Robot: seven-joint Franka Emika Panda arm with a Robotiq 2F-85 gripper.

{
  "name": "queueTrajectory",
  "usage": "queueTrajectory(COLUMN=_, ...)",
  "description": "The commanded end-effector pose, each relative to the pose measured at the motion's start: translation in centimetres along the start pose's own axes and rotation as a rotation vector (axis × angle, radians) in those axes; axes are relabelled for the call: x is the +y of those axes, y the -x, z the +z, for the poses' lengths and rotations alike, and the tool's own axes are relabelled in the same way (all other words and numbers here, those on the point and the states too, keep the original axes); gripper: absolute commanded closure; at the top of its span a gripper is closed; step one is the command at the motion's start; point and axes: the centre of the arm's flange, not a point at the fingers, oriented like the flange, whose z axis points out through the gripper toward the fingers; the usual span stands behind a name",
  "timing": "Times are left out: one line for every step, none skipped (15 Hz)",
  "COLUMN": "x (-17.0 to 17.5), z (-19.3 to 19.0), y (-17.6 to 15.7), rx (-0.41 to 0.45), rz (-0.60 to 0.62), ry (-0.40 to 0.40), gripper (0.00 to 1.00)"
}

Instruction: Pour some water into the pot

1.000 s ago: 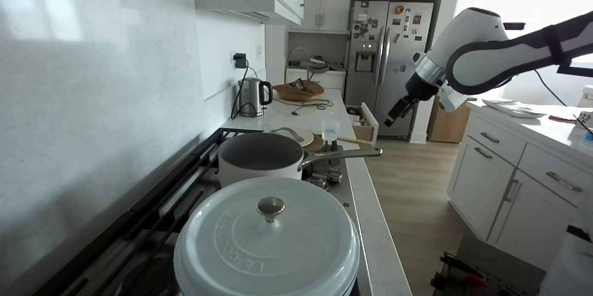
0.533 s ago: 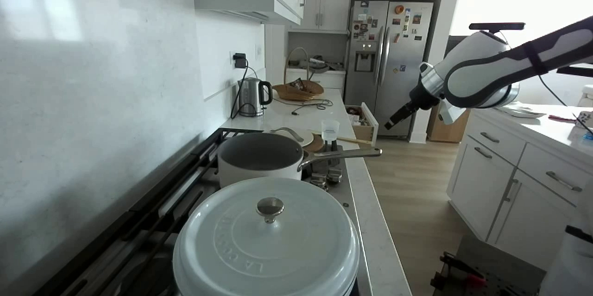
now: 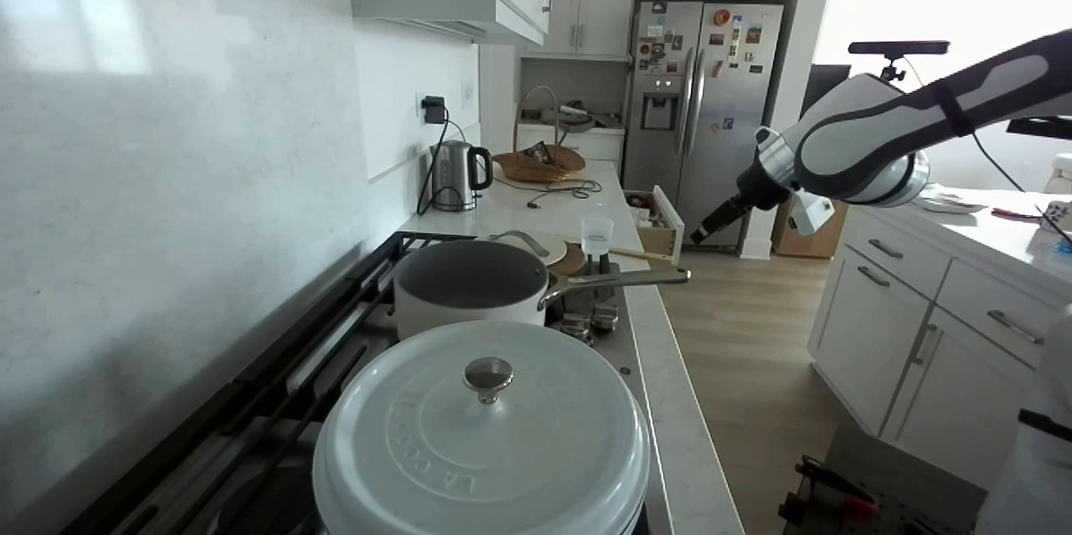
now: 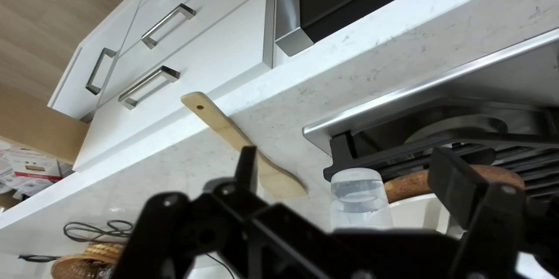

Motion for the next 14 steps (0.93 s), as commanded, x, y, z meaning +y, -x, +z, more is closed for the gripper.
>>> queueTrajectory(x=-0.1, z=0.2, y=-0.2, rx=0.020, rz=-0.017, ry=0.013, gripper=0.00)
queueTrajectory(x=0.1, z=0.7, y=-0.6, rx=0.048, rz=-0.041, ry=0.025, gripper=0.00)
queueTrajectory(x=0.4, z=0.9, y=-1.1, rx=0.046, rz=-0.063, ry=0.021, gripper=0.00)
queueTrajectory(x=0.7, z=1.2, y=-1.6, rx=0.046, rz=-0.085, ry=-0.007, gripper=0.00)
queueTrajectory(x=0.9, z=1.6, y=-2.0, rx=0.055, rz=-0.114, ry=-0.016, gripper=0.00)
queueTrajectory(x=1.4, z=2.0, y=-2.6, rx=0.048, rz=-0.140, ry=-0.047, gripper=0.00)
queueTrajectory(x=2.0, z=2.4, y=-3.0, rx=0.040, rz=-0.166, ry=-0.082, gripper=0.00)
queueTrajectory(x=2.4, z=2.9, y=-3.3, rx=0.037, rz=-0.177, ry=-0.107, gripper=0.00)
queueTrajectory(x=2.9, z=3.4, y=-3.5, rx=0.039, rz=-0.198, ry=-0.136, gripper=0.00)
queueTrajectory(x=3.5, z=3.9, y=-3.6, rx=0.039, rz=-0.219, ry=-0.169, gripper=0.00)
queueTrajectory(x=4.2, z=4.3, y=-3.8, rx=0.042, rz=-0.240, ry=-0.194, gripper=0.00)
queueTrajectory(x=4.8, z=4.7, y=-3.9, rx=0.045, rz=-0.253, ry=-0.219, gripper=0.00)
queueTrajectory(x=5.4, z=5.1, y=-4.0, rx=0.046, rz=-0.273, ry=-0.237, gripper=0.00)
queueTrajectory(x=6.0, z=5.6, y=-4.0, rx=0.044, rz=-0.295, ry=-0.259, gripper=0.00)
